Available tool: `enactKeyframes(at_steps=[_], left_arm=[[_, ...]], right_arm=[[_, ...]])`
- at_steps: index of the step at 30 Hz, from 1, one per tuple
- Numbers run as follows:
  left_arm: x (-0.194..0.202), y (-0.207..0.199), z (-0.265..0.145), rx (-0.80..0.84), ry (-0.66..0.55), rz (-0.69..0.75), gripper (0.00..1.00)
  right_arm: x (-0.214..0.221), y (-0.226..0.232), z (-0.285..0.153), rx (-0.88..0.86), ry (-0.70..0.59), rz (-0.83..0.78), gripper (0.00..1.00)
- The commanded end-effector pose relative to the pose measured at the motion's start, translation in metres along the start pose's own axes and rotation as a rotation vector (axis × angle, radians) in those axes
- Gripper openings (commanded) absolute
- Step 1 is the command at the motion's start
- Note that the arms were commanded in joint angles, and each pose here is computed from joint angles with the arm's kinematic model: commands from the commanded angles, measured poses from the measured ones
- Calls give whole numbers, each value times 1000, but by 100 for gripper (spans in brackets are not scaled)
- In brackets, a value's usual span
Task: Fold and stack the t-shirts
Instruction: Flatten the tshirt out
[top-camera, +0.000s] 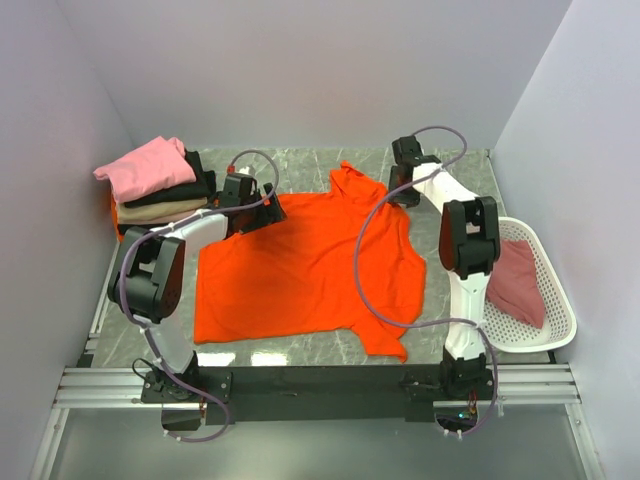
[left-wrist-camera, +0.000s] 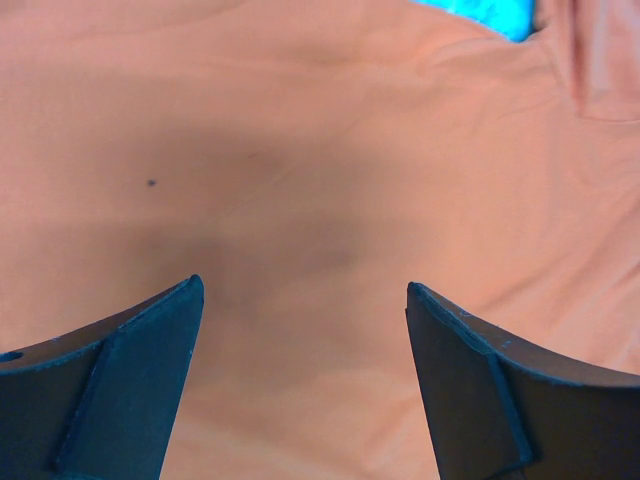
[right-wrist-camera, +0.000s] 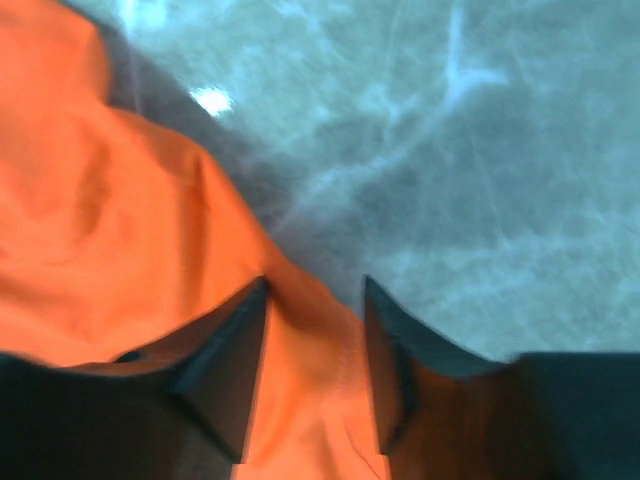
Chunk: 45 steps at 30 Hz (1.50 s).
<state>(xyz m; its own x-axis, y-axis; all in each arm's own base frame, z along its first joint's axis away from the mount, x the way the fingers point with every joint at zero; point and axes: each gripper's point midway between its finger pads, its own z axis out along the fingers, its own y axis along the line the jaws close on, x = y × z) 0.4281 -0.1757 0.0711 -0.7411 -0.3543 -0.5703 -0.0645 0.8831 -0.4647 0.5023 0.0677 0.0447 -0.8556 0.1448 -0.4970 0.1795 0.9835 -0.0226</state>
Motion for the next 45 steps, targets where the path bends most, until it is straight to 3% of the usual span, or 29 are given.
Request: enactKeyframes(at_steps=[1,5,8,14,18,27,35,45], left_arm=[[-35,-31,-15,69,-103,35,88],[-43,-34,-37,69,-161,9,88],[-30,-21,-42,33,-152,-11,88],[5,2,-26,-12,-62,-26,88],[19,4,-9,-13,0,-23,88],[17,-6,30,-21,58,6,88],[15,-18,61,-4,102,6,88],[-20,-59,102,62,97,15,88]], right_arm=[[-25,-18,-44,38,-109,11,52],[-23,-19,-81,-12,-178,29,58],[6,-4,-101,-130,-163,17,58],[59,35,-89,-361,-16,-3,57],[72,50,-74,-430,58,-3,56],[67,59,-36,-441,157,28,55],[53,21,-4,-365,194,129,53],[29,13,0,-376,188,167,52]])
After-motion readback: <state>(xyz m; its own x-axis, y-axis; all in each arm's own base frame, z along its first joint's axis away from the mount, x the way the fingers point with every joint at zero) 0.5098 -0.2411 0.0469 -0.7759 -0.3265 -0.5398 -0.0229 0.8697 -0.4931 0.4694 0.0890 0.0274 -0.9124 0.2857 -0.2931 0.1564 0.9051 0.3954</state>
